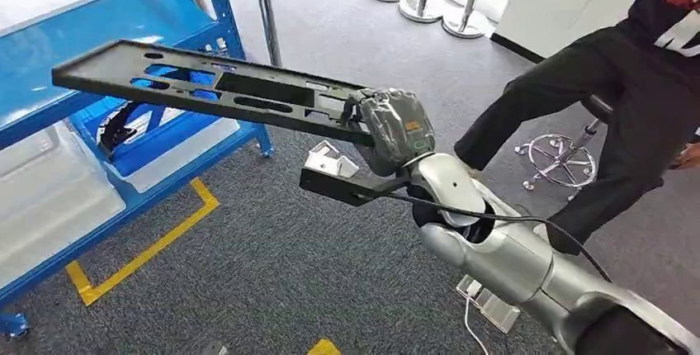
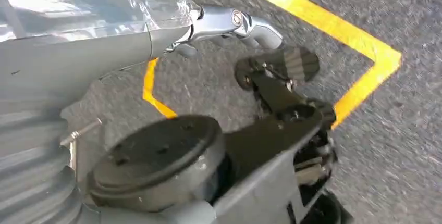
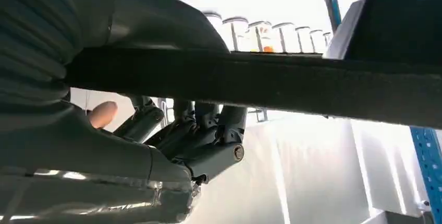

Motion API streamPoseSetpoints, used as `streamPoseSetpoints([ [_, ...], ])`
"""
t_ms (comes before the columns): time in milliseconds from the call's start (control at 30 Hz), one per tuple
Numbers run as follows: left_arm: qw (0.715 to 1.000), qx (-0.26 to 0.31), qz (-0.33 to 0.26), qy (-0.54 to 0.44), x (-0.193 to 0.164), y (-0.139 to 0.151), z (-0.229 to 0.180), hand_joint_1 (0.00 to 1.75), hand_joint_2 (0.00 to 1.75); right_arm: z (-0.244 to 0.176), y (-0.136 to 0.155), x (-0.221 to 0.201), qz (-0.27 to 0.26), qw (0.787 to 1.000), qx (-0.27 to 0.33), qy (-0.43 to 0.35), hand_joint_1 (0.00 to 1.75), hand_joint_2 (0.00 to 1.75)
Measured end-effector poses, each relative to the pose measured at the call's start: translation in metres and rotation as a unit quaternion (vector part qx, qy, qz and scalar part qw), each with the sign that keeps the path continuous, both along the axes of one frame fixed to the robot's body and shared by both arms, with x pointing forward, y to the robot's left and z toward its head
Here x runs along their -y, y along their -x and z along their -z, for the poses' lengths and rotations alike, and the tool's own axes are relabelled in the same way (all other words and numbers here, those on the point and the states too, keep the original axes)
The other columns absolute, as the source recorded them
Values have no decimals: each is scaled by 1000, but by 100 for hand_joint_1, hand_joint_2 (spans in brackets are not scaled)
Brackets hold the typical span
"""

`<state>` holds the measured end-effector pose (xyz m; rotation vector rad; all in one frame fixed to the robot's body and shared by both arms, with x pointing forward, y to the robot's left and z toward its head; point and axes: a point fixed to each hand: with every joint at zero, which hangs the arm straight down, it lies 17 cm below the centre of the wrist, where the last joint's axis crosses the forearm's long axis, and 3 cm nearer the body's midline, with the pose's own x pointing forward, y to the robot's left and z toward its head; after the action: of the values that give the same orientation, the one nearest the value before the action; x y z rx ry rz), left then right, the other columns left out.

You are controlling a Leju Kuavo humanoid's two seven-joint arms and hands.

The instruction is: Take the parts from the cabinet and place them on the table.

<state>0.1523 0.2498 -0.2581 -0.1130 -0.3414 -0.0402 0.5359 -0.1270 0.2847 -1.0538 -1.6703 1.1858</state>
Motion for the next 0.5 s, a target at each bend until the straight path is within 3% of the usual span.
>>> streamPoseSetpoints([
  [500,1000,1,-1,1,0,-5,-1,0,175,-5,-2,5,4,1000,4,-4,175,175],
])
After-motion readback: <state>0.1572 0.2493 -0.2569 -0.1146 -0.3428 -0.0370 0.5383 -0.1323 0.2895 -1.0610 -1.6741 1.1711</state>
